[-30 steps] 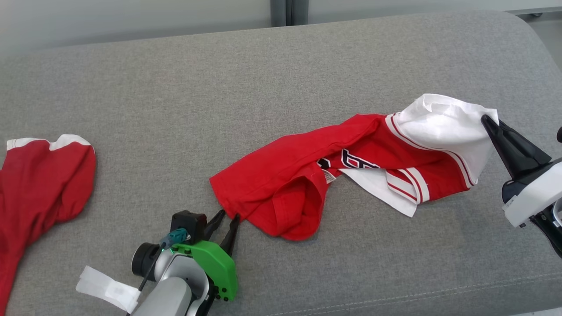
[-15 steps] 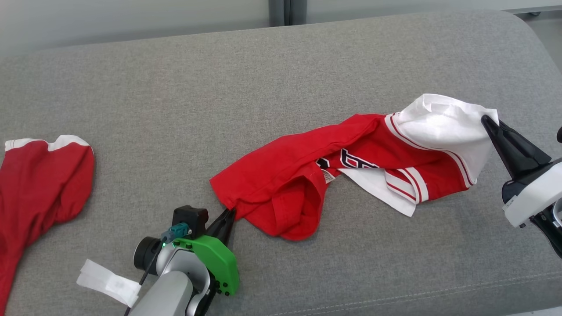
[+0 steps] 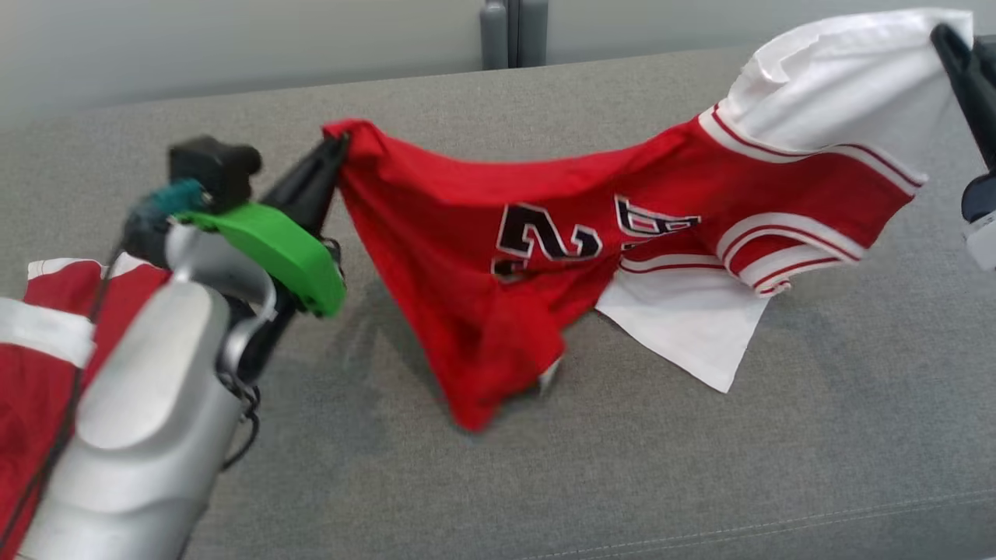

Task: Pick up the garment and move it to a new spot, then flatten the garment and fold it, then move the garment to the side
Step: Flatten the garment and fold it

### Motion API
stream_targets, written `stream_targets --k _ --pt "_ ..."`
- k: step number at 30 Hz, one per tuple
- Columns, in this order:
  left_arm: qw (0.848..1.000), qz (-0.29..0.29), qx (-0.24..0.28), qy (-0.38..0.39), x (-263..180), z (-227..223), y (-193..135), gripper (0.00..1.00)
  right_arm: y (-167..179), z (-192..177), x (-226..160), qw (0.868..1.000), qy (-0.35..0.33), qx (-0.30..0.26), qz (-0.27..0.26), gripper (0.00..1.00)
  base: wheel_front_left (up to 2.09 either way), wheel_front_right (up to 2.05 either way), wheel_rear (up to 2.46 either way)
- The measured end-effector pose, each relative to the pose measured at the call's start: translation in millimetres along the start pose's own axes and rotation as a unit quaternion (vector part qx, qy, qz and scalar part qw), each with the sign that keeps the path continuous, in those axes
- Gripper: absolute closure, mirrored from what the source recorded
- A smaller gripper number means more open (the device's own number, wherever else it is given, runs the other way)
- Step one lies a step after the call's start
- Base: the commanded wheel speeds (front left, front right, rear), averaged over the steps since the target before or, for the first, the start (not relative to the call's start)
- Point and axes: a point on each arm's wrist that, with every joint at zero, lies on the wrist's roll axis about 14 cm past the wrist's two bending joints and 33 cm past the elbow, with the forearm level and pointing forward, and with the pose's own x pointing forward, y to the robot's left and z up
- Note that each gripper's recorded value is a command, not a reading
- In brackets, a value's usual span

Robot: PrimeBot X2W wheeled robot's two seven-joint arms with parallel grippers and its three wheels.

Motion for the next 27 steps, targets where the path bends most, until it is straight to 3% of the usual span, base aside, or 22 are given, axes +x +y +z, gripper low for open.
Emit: stream_targets --k 4,9,13,21,24,27 --pt "0.997 -0.004 0.043 -0.061 -0.7 73.3 10.5 1.00 -2.0 38.0 1.6 0.999 -0.037 -0.001 0.006 1.00 0.00 0.00 0.00" --pt "0.993 -0.034 0.032 -0.111 -15.7 133.7 -5.1 1.00 -11.2 88.6 -14.7 0.995 -0.101 0.017 -0.004 1.00 0.00 0.00 0.00" --pt "0.988 -0.089 0.011 -0.129 -33.2 166.2 -37.0 1.00 -17.7 132.1 -40.6 0.987 -0.159 0.035 -0.010 1.00 0.00 0.00 0.00" --pt "0.968 -0.224 0.008 -0.113 -83.1 205.0 -117.5 1.00 -34.8 223.7 -106.2 0.969 -0.245 -0.006 -0.030 1.00 0.00 0.00 0.00" --pt "0.966 -0.232 0.001 -0.117 -96.1 221.7 -124.7 1.00 -42.3 233.8 -114.8 0.973 -0.228 -0.009 -0.039 1.00 0.00 0.00 0.00" --pt "0.975 -0.209 -0.025 -0.073 -89.3 211.1 -111.6 1.00 -49.0 190.3 -99.0 0.989 -0.139 0.036 -0.038 1.00 0.00 0.00 0.00"
